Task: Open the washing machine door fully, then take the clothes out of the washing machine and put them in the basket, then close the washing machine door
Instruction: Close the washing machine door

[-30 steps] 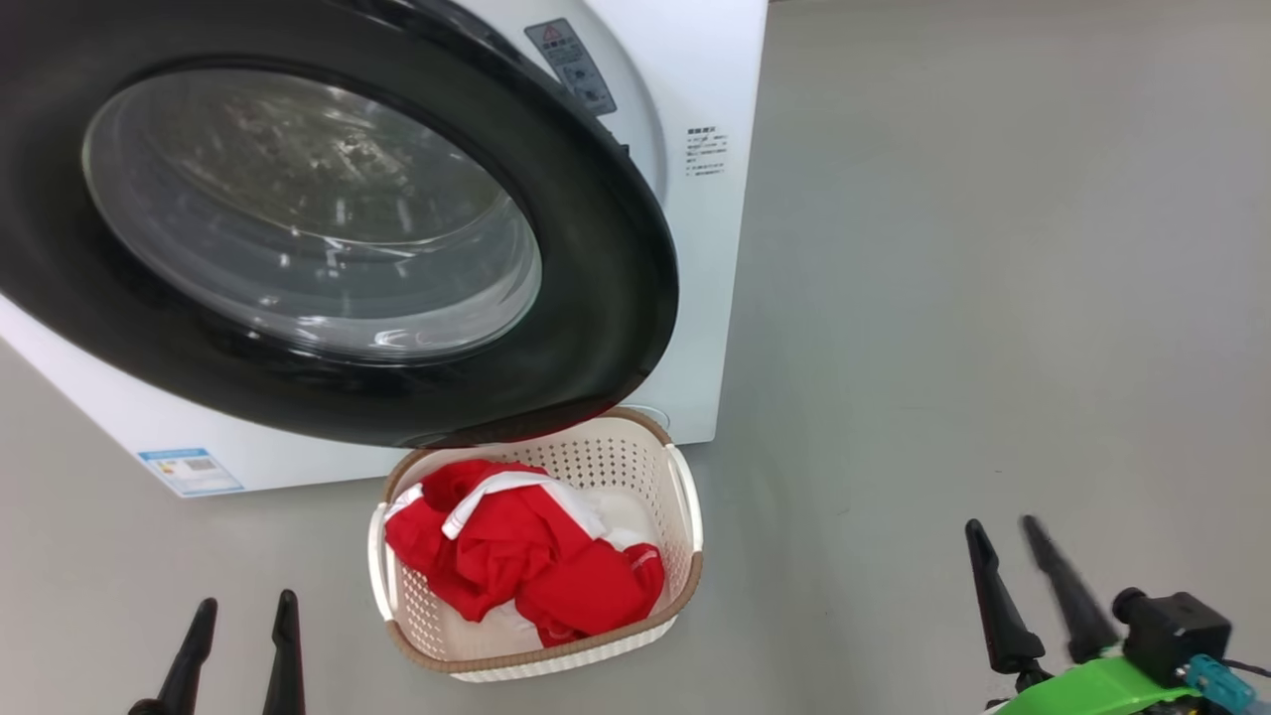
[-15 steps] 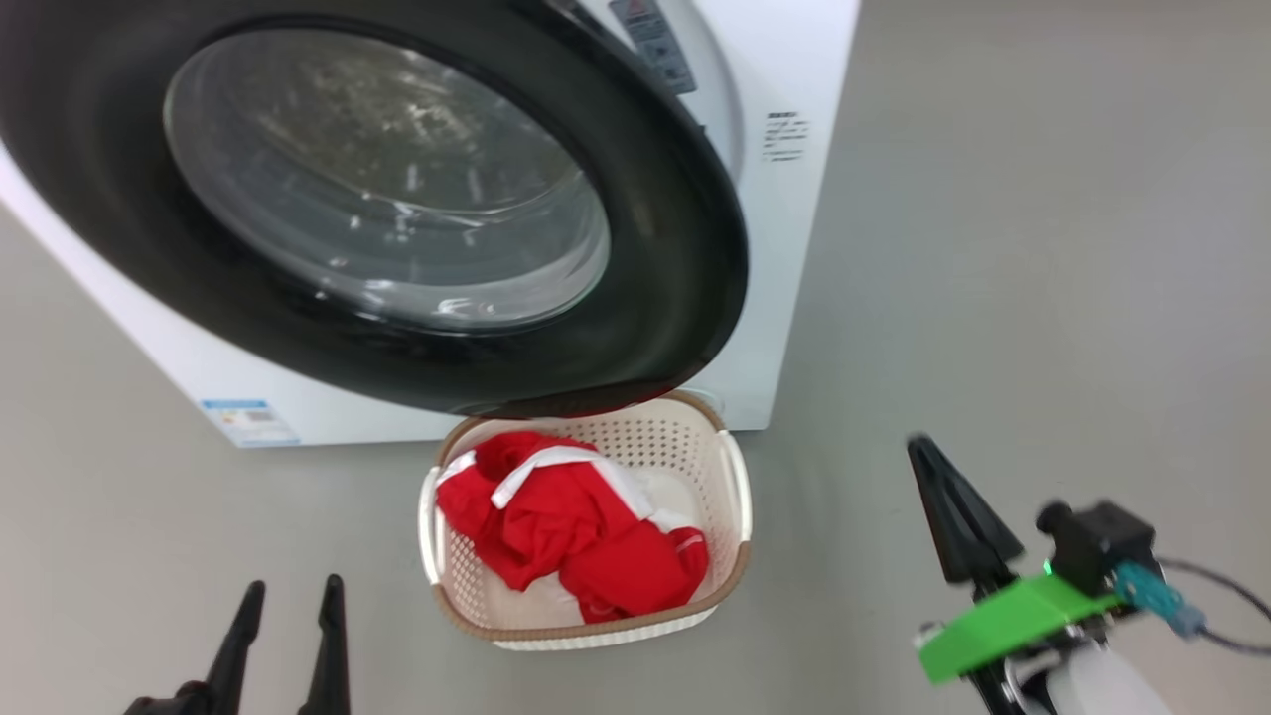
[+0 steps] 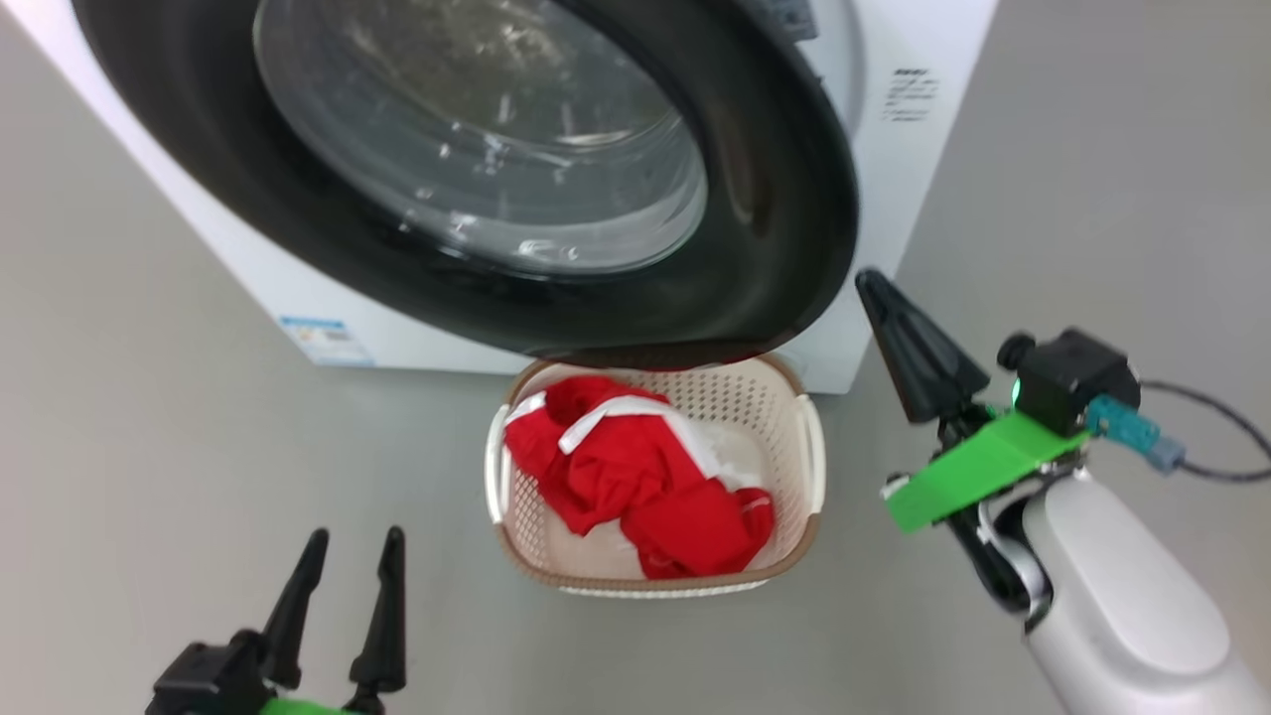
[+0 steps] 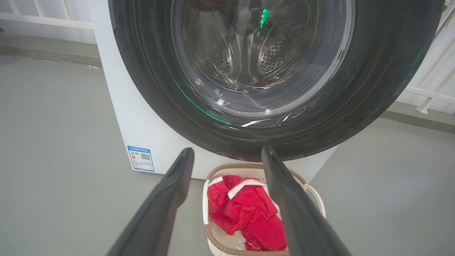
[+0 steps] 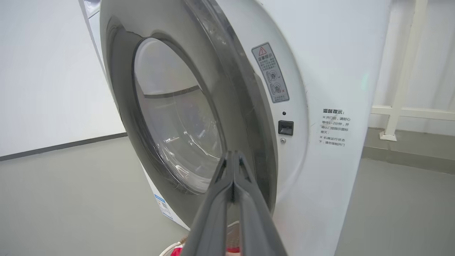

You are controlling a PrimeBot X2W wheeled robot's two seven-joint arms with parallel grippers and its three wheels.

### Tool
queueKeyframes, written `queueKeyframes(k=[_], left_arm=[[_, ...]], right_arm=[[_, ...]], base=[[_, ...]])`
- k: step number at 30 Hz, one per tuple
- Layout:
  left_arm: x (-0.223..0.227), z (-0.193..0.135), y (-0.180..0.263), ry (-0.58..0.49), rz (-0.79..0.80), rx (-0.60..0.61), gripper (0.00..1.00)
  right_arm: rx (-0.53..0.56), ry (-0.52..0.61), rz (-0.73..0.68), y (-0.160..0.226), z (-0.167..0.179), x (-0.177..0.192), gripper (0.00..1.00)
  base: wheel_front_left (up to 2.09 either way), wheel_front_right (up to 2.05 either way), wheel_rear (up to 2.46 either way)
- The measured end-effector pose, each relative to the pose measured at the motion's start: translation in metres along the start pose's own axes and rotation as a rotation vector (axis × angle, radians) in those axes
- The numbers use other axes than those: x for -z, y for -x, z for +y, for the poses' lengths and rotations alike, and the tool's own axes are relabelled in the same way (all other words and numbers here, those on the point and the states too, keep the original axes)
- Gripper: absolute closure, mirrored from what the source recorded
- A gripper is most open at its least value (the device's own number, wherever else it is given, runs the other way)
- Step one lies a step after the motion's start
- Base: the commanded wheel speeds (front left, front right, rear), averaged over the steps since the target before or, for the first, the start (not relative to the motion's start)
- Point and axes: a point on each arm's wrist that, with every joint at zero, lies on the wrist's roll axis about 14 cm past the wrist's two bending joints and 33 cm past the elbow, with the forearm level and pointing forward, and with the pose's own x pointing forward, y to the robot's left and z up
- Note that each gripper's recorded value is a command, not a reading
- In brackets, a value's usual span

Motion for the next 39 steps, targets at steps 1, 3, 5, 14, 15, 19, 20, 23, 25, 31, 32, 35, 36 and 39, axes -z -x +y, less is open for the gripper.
queueKeyframes(k=[1,3,5,14,15,19,20,23,25,31,32,35,36,39], left_arm=[[0.0,0.0,-0.002,0.004,0.0,0.0,0.0],[-0.001,-0.001,-0.005,0.007,-0.001,-0.001,0.0],[0.0,0.0,-0.008,0.01,0.001,-0.005,0.0],[0.004,0.006,-0.019,0.015,0.017,-0.026,0.0],[0.005,0.007,-0.02,0.014,0.02,-0.03,0.0],[0.01,0.007,-0.025,0.006,0.037,-0.03,0.0],[0.012,0.007,-0.026,0.006,0.041,-0.031,0.0],[0.012,0.008,-0.031,0.003,0.042,-0.033,0.0],[0.012,0.009,-0.035,0.002,0.041,-0.035,0.0],[0.018,0.012,-0.038,0.0,0.059,-0.046,0.0],[0.018,0.012,-0.04,-0.001,0.057,-0.045,0.0],[0.017,0.012,-0.046,-0.002,0.054,-0.043,0.0],[0.017,0.012,-0.048,-0.002,0.054,-0.042,0.0],[0.021,0.013,-0.049,-0.004,0.064,-0.046,0.0]], right_arm=[[-0.013,0.001,0.002,-0.005,0.002,0.001,1.0],[-0.032,0.005,0.008,-0.014,0.003,0.004,1.0],[-0.04,0.004,0.014,-0.022,0.002,0.008,1.0],[-0.061,-0.015,0.026,-0.047,-0.003,0.024,1.0],[-0.061,-0.016,0.026,-0.05,-0.004,0.025,1.0],[-0.057,-0.029,0.013,-0.063,-0.012,0.027,1.0],[-0.056,-0.03,0.011,-0.065,-0.014,0.028,1.0],[-0.052,-0.037,0.008,-0.072,-0.018,0.031,1.0],[-0.043,-0.046,-0.001,-0.077,-0.022,0.032,1.0],[-0.014,-0.07,-0.043,-0.091,-0.037,0.026,1.0],[-0.01,-0.075,-0.052,-0.094,-0.039,0.024,1.0],[-0.004,-0.082,-0.071,-0.101,-0.043,0.021,1.0],[-0.005,-0.085,-0.075,-0.103,-0.043,0.022,1.0],[-0.006,-0.102,-0.081,-0.106,-0.043,0.024,1.0]], base=[[0.0,0.0,0.0],[0.0,0.0,0.0],[0.0,0.0,0.0],[0.0,0.0,0.0],[0.0,0.0,0.0],[0.0,0.0,0.0],[0.0,0.0,0.0],[0.0,0.0,0.0],[0.0,0.0,0.0],[0.0,0.0,0.0],[0.0,0.0,0.0],[0.0,0.0,0.0],[0.0,0.0,0.0],[0.0,0.0,0.0]])
